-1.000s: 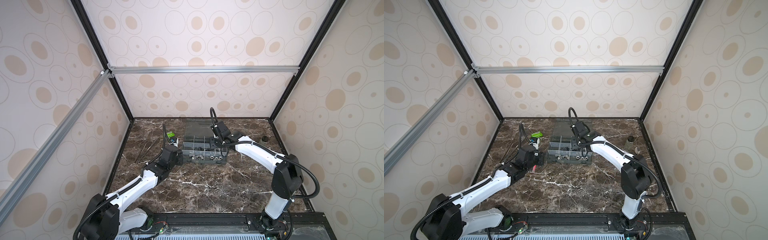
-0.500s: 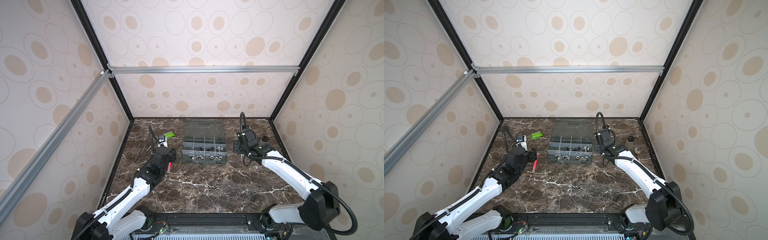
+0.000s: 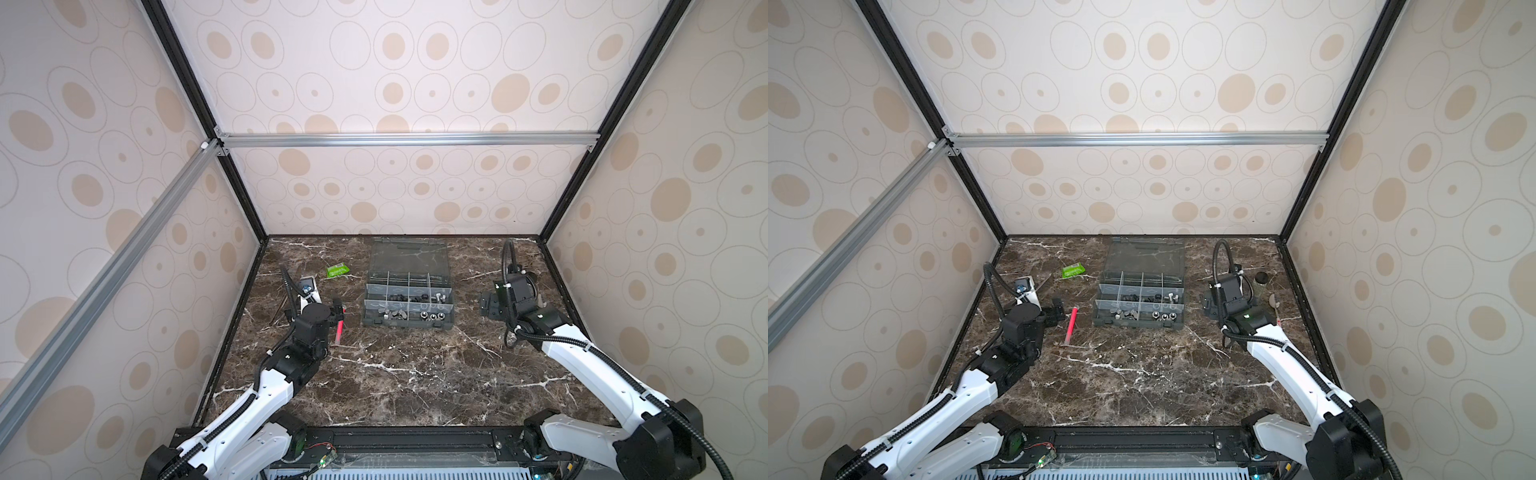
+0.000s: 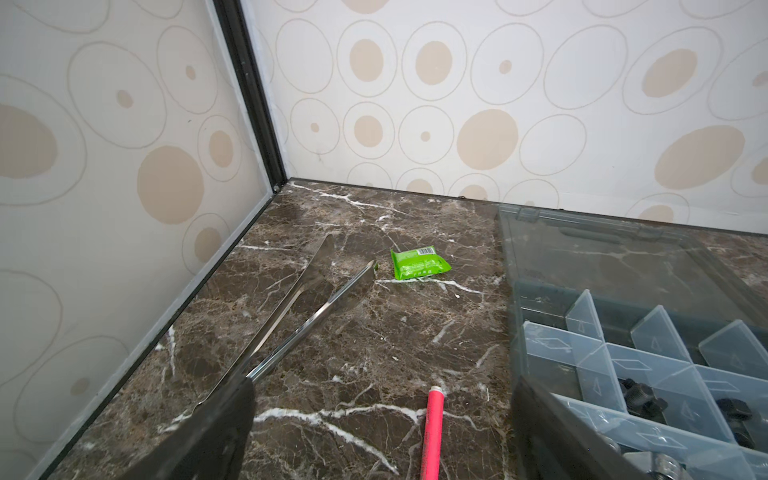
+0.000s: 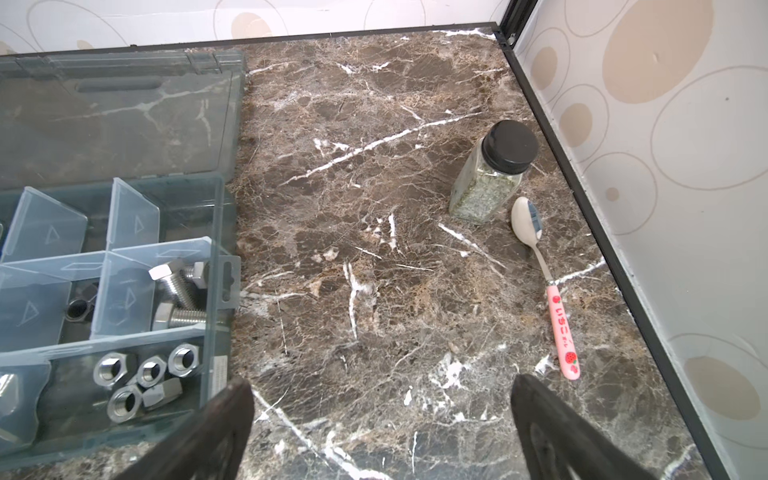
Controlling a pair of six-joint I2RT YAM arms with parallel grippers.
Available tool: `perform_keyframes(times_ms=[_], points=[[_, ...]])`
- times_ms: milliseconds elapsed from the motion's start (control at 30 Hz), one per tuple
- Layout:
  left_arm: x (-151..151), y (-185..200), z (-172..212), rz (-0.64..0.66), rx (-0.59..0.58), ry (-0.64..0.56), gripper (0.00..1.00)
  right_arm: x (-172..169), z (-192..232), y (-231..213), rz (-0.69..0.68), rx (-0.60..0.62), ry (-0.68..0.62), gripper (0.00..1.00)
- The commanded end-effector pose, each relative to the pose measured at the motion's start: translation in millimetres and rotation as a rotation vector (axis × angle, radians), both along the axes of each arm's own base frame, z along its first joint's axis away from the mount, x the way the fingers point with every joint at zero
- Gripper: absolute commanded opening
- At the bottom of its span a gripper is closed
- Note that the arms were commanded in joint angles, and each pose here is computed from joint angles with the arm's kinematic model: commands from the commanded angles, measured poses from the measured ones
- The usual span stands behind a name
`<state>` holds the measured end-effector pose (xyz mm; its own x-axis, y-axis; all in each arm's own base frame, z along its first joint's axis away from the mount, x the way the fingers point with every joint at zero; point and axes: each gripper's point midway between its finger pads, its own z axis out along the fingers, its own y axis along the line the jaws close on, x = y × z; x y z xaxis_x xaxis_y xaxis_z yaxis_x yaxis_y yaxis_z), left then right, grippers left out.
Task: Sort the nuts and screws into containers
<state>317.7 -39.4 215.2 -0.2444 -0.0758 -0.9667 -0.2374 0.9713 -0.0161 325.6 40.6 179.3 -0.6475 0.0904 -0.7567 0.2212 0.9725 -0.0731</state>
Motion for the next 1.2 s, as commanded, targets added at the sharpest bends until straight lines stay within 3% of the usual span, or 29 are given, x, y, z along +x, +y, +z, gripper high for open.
perform_keyframes(times_ms=[0, 333, 600, 767, 1167], points=[[1, 11, 8, 0.045, 0.043, -0.068, 0.99, 2, -1, -7, 0.017, -0.057, -0.042, 1.00], [-24, 35, -22, 0.109, 0.133, -0.181, 0.99, 3, -20, -12, 0.083, -0.119, -0.326, 1.00], [-24, 46, -40, 0.169, 0.202, -0.159, 0.99, 6, -48, -14, 0.128, -0.230, -0.257, 1.00], [-22, 56, -62, 0.201, 0.186, -0.148, 0.99, 11, -68, -12, 0.139, -0.202, -0.227, 1.00], [27, 68, -60, 0.202, 0.181, -0.157, 0.99, 54, -69, -20, 0.119, -0.138, -0.260, 1.00]])
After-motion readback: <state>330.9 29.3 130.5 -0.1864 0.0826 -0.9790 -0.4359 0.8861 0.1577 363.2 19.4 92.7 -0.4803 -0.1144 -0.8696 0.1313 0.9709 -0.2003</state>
